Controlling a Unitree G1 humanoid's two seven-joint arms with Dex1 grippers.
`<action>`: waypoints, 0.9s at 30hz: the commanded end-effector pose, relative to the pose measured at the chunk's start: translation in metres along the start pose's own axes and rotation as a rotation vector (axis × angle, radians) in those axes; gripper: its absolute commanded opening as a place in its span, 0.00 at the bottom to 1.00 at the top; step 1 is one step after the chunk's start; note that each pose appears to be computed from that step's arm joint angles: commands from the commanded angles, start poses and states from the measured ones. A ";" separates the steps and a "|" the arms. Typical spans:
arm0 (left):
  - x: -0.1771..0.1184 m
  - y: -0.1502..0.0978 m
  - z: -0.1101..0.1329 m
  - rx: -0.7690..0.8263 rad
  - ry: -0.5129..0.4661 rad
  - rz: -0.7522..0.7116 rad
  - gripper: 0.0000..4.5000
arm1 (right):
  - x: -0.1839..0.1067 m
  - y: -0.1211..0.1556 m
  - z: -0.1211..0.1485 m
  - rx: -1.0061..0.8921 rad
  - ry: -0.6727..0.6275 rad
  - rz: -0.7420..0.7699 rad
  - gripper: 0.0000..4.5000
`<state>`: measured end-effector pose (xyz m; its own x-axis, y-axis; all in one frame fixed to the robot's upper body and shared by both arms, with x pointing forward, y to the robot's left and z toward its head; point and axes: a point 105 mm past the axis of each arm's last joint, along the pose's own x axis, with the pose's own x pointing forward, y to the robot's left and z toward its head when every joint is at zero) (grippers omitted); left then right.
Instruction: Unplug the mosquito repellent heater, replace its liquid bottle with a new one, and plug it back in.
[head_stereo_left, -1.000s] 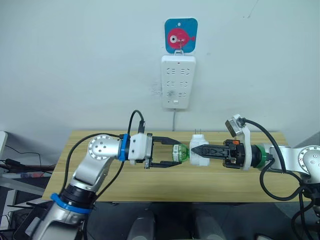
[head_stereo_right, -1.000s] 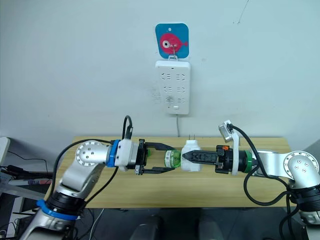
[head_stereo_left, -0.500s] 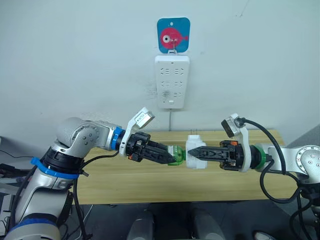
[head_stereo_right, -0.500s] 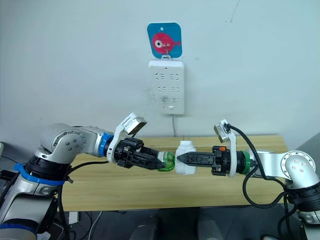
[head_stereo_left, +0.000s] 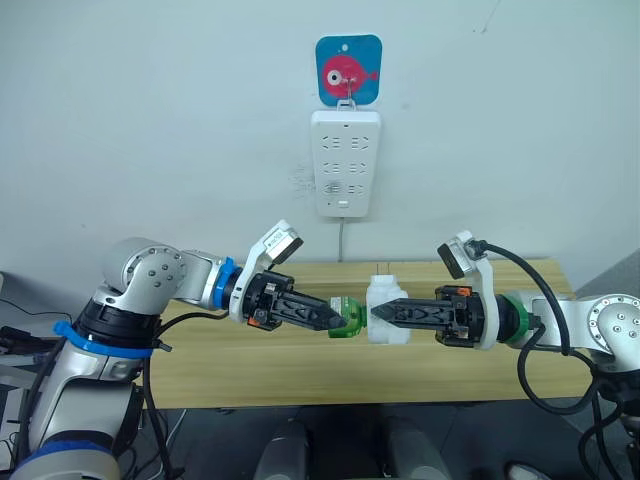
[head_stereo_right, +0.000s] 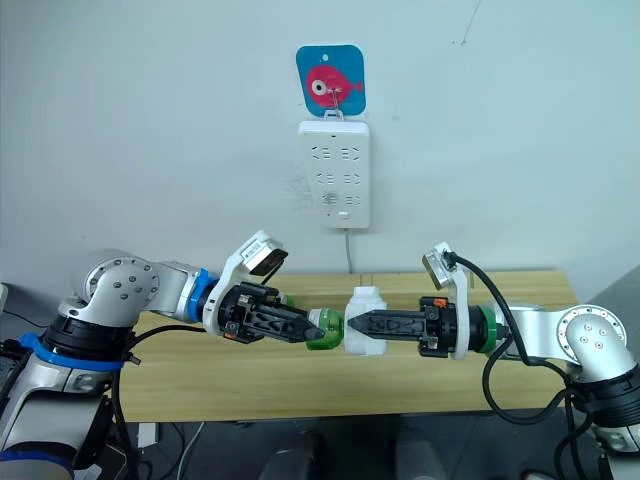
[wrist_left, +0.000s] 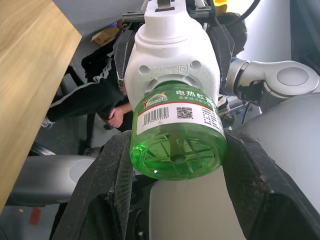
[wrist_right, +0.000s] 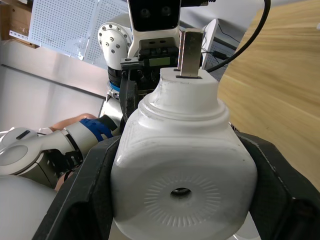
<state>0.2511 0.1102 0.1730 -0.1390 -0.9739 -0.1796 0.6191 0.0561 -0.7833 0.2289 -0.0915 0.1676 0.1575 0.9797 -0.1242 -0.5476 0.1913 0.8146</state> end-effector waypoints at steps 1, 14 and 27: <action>-0.025 -0.002 0.017 0.031 -0.106 0.074 0.50 | -0.006 0.002 0.000 -0.013 0.005 -0.011 0.67; -0.018 -0.004 0.024 0.187 -0.168 0.096 0.50 | -0.018 -0.016 0.011 -0.044 -0.060 -0.166 0.67; 0.006 0.020 0.008 0.712 -0.112 0.293 0.50 | -0.136 -0.151 -0.030 -0.252 0.258 -1.200 0.67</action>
<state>0.2682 0.1091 0.1476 0.1562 -0.9526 -0.2609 0.9387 0.2254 -0.2609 0.2631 -0.2444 0.0441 0.5120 0.2093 -0.8331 -0.2975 0.9530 0.0566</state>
